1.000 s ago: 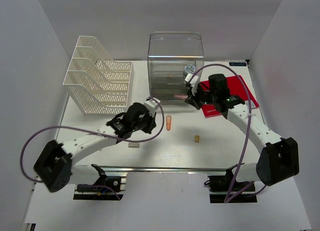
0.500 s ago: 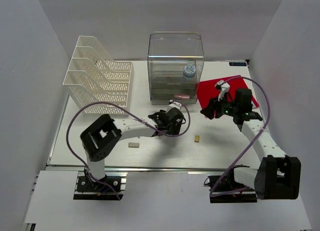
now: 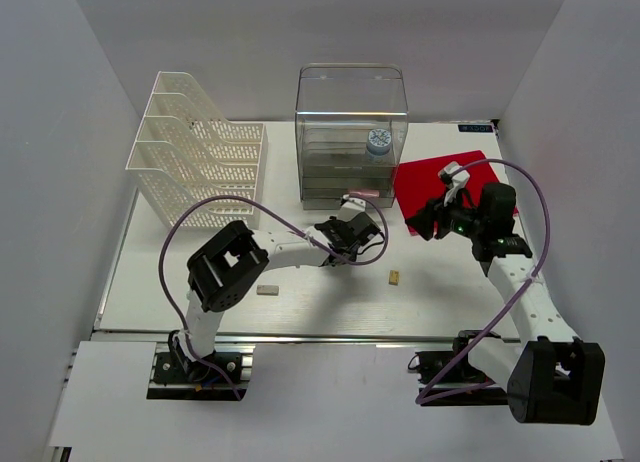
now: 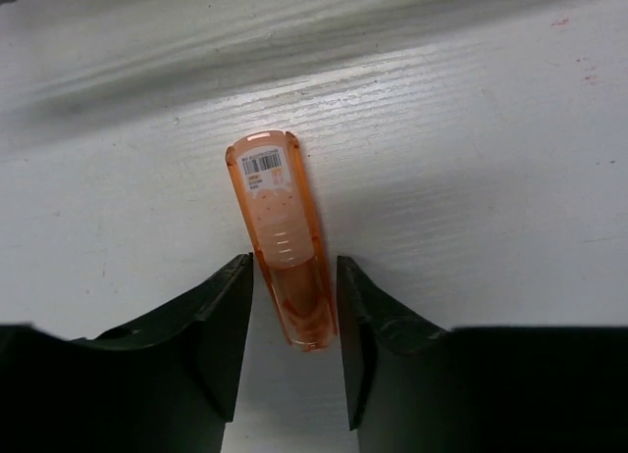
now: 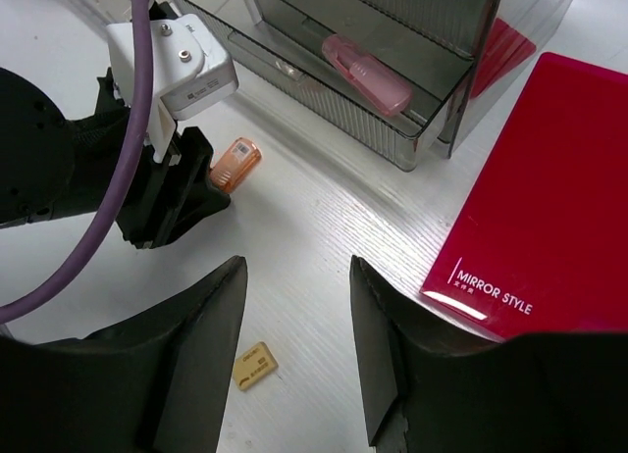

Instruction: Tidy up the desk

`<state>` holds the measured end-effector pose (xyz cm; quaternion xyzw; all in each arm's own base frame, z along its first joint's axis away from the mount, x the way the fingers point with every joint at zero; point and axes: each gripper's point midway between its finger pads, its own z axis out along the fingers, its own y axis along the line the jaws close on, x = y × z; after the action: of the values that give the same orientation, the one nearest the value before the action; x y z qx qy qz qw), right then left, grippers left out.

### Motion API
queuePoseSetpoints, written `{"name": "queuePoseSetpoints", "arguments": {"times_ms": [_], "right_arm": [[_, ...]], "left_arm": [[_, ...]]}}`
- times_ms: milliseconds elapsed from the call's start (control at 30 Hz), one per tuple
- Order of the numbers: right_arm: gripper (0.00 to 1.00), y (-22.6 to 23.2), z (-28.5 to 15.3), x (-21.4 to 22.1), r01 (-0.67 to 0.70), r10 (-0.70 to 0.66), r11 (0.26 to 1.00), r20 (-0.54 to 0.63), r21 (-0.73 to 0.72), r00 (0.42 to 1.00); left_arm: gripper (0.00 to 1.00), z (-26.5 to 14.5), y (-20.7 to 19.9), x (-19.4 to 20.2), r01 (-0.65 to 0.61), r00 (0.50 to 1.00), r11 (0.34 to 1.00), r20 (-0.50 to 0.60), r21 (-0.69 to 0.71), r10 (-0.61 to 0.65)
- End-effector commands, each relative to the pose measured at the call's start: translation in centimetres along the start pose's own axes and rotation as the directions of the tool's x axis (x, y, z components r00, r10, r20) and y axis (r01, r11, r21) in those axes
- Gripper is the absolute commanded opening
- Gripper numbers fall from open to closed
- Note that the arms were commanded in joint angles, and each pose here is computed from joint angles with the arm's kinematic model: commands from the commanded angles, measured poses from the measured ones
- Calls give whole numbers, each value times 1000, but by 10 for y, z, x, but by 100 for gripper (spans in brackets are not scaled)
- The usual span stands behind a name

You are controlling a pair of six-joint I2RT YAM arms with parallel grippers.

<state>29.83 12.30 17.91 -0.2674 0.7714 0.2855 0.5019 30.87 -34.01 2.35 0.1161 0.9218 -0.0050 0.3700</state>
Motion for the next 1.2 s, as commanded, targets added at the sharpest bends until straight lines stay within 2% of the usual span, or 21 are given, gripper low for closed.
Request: {"name": "queuePoseSetpoints", "arguments": {"times_ms": [0,100,167,267,300,333,433,467,533,567,600,667,700,733,800,833,867,933,1067,1167], "right_arm": [[52,-3,-2,-10,48,-48,999,40,12,998],[51,-2,-2,-10,51,-51,999,41,6,998],[50,-10,-6,-9,47,-48,998,44,30,998],[50,-10,-7,-9,78,-79,997,45,27,996],[49,-10,-8,-10,89,-90,996,45,24,995],[46,-9,-8,-9,91,-91,996,39,16,995],[41,-6,-9,-11,107,-107,994,43,-6,993],[41,-4,-9,-11,108,-107,994,44,-14,993],[40,-3,-10,-12,116,-115,993,48,-14,992],[40,-4,-10,-11,119,-118,993,47,-11,992],[40,-4,-10,-11,119,-118,993,47,-11,992],[40,-4,-11,-12,125,-125,992,48,-7,991],[40,-4,-11,-11,127,-126,992,48,-6,991],[40,-5,-12,-13,132,-132,991,51,0,990],[40,-5,-13,-14,139,-139,990,55,5,989],[40,-5,-14,-14,141,-142,990,57,9,988],[41,-5,-14,-15,144,-144,990,59,9,988],[41,-7,-15,-15,143,-144,989,61,20,988],[41,-7,-15,-14,140,-141,990,58,21,988],[42,-6,-16,-16,146,-147,989,64,22,987]], "left_arm": [[48,5,18,14,2,999,999,-38,-52,-4],[36,3,19,20,8,999,999,-43,-34,-10],[22,-1,19,22,-10,999,999,-44,-32,8],[9,-18,13,8,-40,999,999,-11,20,41],[6,-31,9,-6,-36,999,997,27,71,34],[5,-41,0,-10,-105,994,982,36,156,101],[3,-77,-19,-40,-214,975,908,138,360,176],[2,-85,-24,-43,-315,949,852,172,418,266],[0,-97,-24,-56,-423,906,803,217,420,364],[0,-96,-19,-60,-504,864,772,242,387,442],[0,-94,-10,-62,-535,845,760,226,370,485],[0,-92,-8,-75,-651,759,688,271,321,592],[0,-89,-2,-83,-683,731,669,286,293,620],[0,-88,3,-93,-737,675,627,318,252,666],[0,-87,6,-111,-786,612,589,379,191,694],[0,-86,11,-120,-830,546,539,405,143,733],[0,-83,11,-121,-851,511,512,417,121,752],[0,-77,23,-144,-872,448,490,439,19,779],[0,-62,30,-179,-851,434,520,453,-80,779],[0,-47,34,-183,-859,415,503,445,-95,793]]}}
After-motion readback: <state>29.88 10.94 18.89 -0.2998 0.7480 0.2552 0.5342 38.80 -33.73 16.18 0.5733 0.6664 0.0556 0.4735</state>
